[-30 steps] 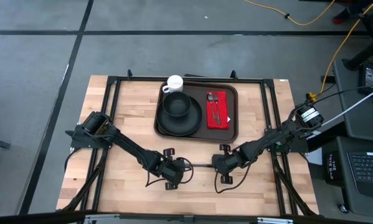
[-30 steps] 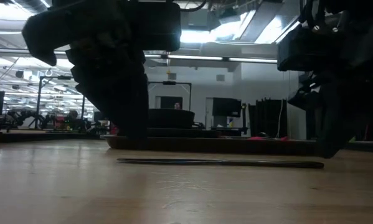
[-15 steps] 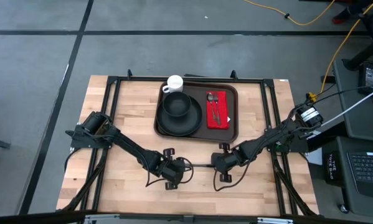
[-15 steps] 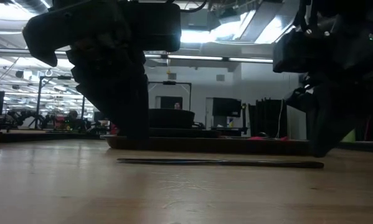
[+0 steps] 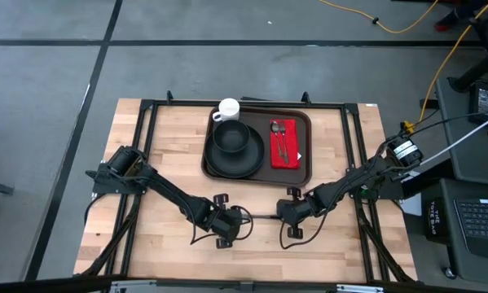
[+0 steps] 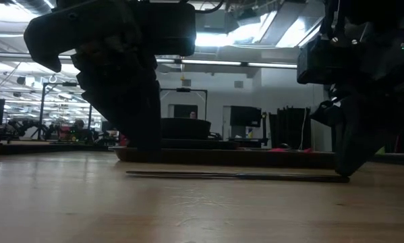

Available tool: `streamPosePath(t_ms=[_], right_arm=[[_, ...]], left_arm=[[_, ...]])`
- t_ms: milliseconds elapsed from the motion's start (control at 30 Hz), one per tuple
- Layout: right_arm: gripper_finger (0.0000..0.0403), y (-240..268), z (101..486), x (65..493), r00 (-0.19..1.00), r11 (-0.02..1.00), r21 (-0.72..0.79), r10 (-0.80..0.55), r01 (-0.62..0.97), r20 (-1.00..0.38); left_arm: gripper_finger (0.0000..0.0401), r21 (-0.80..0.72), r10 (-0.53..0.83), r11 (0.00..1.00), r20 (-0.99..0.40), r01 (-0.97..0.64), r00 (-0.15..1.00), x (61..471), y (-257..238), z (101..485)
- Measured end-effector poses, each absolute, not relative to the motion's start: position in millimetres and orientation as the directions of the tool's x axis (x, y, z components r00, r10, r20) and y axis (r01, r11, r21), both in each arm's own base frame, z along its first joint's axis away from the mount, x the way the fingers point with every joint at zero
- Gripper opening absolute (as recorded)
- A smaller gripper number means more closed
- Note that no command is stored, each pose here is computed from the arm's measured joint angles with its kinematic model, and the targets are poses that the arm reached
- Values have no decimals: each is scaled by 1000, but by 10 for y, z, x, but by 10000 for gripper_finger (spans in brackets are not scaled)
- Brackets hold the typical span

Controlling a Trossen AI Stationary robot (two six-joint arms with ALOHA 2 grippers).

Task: Set up tray
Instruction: Put the black knife on the red napkin to the right of the black fork

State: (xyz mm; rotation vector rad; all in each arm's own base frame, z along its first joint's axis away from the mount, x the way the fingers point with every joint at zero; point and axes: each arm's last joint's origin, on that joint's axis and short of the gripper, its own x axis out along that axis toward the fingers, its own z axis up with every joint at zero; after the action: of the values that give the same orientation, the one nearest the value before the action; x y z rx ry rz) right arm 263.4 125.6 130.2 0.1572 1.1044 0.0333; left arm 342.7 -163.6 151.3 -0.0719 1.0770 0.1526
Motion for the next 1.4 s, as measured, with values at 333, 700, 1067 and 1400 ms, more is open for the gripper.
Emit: streamPosePath(t_ms=[333,700,1067,1400], right_arm=[[0,1254,1299,2630,447,988,142,103,56,-889],[0,1250,1294,2623,440,988,142,99,65,-893],[0,1248,1293,2618,435,988,139,96,67,-895],[0,1247,1292,2617,434,986,144,96,79,-896]], left_arm=[[3,12,89,986,-881,-166,465,3428,-1637,1512],[13,-19,75,980,-885,-198,459,3427,-1638,1509],[95,8,101,980,-877,-197,469,3436,-1622,1512],[177,-37,65,976,-889,-213,453,3444,-1604,1508]])
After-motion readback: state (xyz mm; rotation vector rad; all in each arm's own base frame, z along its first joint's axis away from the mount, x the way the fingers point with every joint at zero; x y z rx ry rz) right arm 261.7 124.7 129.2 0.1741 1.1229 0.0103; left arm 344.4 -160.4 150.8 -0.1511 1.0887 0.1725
